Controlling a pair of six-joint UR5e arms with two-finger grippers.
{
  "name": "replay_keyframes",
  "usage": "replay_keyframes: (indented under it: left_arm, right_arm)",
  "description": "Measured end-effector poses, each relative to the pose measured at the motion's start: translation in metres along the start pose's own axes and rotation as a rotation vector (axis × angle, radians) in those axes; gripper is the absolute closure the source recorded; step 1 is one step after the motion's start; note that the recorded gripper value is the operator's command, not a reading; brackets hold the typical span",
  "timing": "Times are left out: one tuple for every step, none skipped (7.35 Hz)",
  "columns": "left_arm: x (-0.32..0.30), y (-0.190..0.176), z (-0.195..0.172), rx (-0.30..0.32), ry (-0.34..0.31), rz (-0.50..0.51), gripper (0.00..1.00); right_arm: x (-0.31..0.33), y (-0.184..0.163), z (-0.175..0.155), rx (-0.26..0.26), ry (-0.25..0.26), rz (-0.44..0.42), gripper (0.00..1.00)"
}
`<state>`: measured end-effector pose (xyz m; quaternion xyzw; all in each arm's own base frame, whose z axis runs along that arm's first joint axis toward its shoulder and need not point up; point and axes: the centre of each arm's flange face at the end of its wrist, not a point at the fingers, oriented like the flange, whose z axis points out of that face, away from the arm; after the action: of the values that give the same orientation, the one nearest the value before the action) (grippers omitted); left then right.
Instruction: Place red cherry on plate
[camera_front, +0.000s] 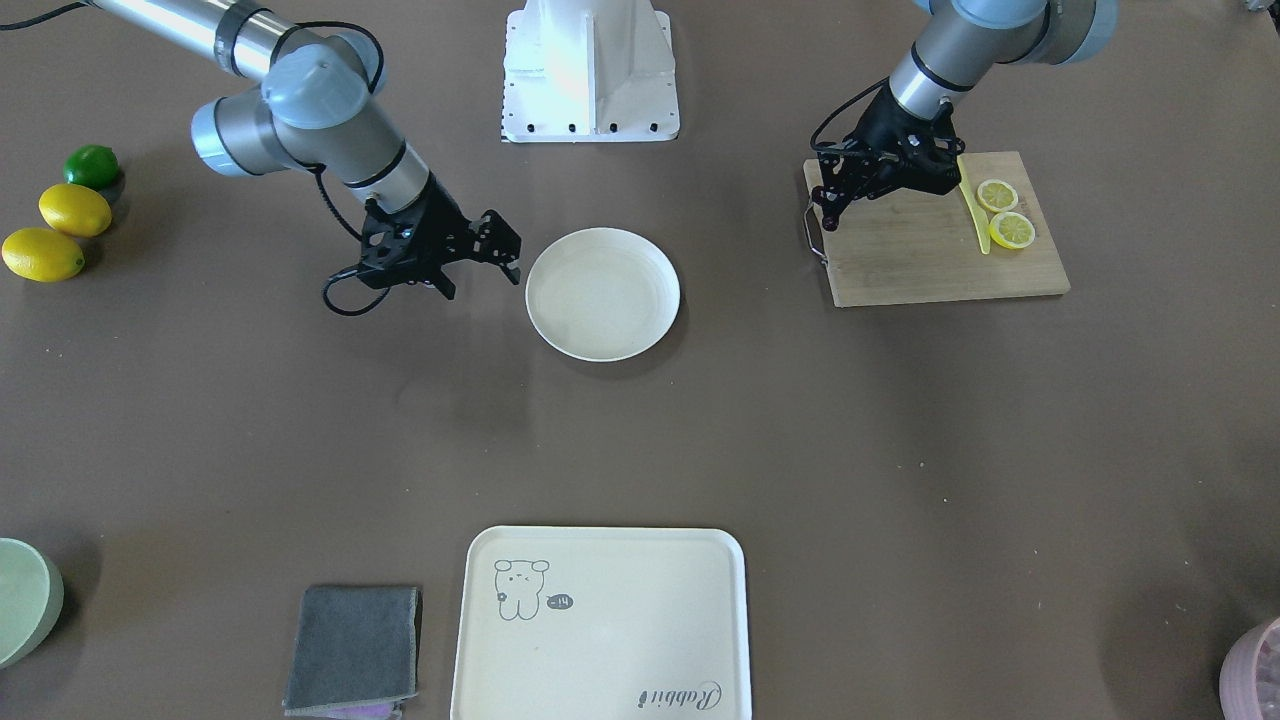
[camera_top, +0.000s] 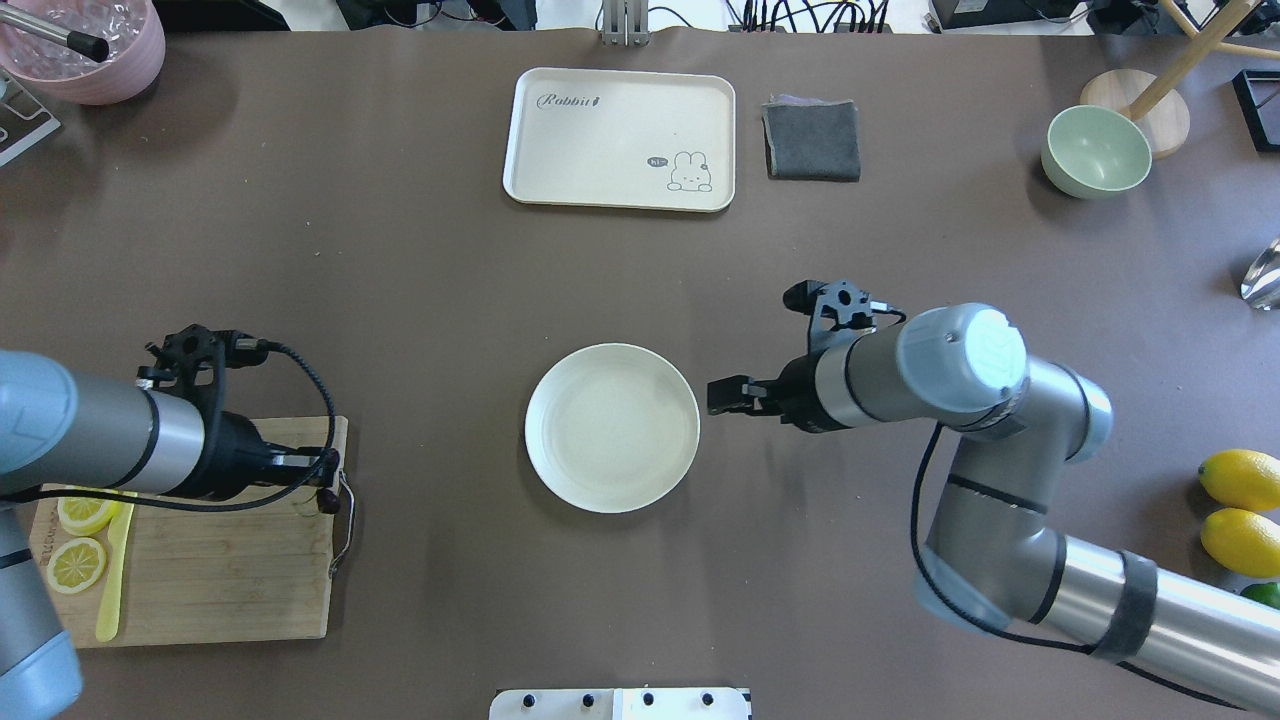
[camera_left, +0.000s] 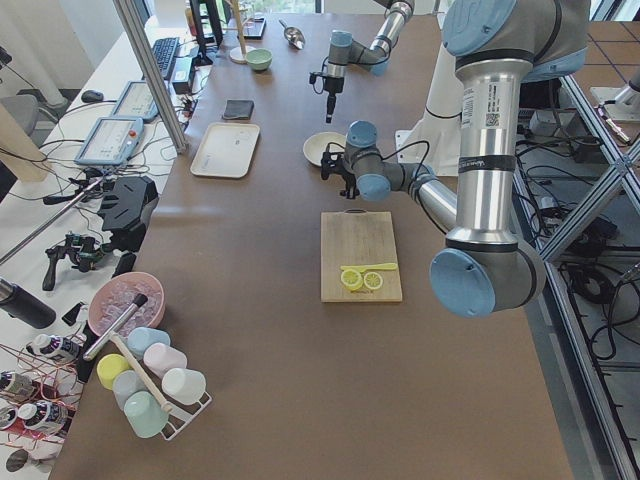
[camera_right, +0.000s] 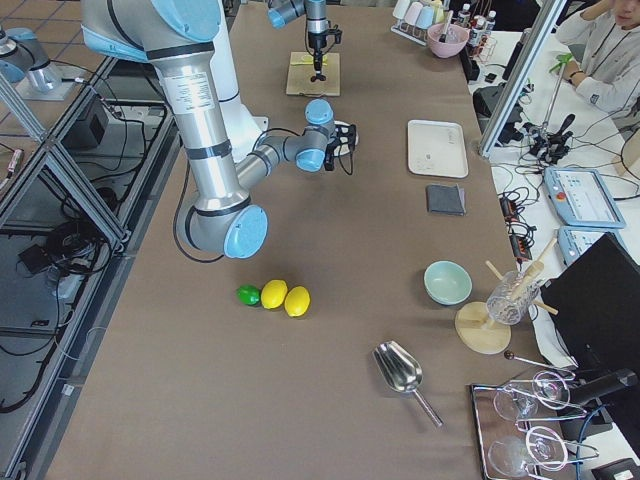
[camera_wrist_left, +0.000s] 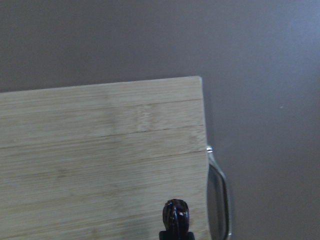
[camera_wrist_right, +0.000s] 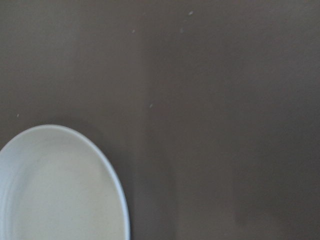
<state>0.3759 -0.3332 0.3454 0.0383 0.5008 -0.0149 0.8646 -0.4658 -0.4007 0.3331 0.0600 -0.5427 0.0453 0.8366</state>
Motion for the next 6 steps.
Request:
replay_keyframes:
  left_arm:
    - [0.053,-0.016,0.004,-0.003,-0.01,-0.05,1.0]
    - [0.11,-0.027,0.016,-0.017,-0.03,-0.099,1.0]
    - [0.156,-0.027,0.034,-0.022,-0.053,-0.123,1.0]
    - [0.194,-0.023,0.057,-0.006,-0.074,-0.128,1.0]
    - [0.225,-0.022,0.079,0.009,-0.088,-0.133,1.0]
    - [0.244,-0.025,0.099,0.016,-0.089,-0.14,1.0]
  right_arm:
    - [0.033,-0.025,-0.025,-0.008,0.013,-0.018,0.0]
    - [0.066,-0.041,-0.046,-0.015,0.031,-0.051,0.0]
    - [0.099,-0.052,-0.067,-0.024,0.047,-0.081,0.0]
    - [0.132,-0.058,-0.09,-0.033,0.06,-0.108,0.0]
    - [0.157,-0.055,-0.111,-0.038,0.069,-0.134,0.0]
    - [0.172,-0.051,-0.126,-0.04,0.076,-0.148,0.0]
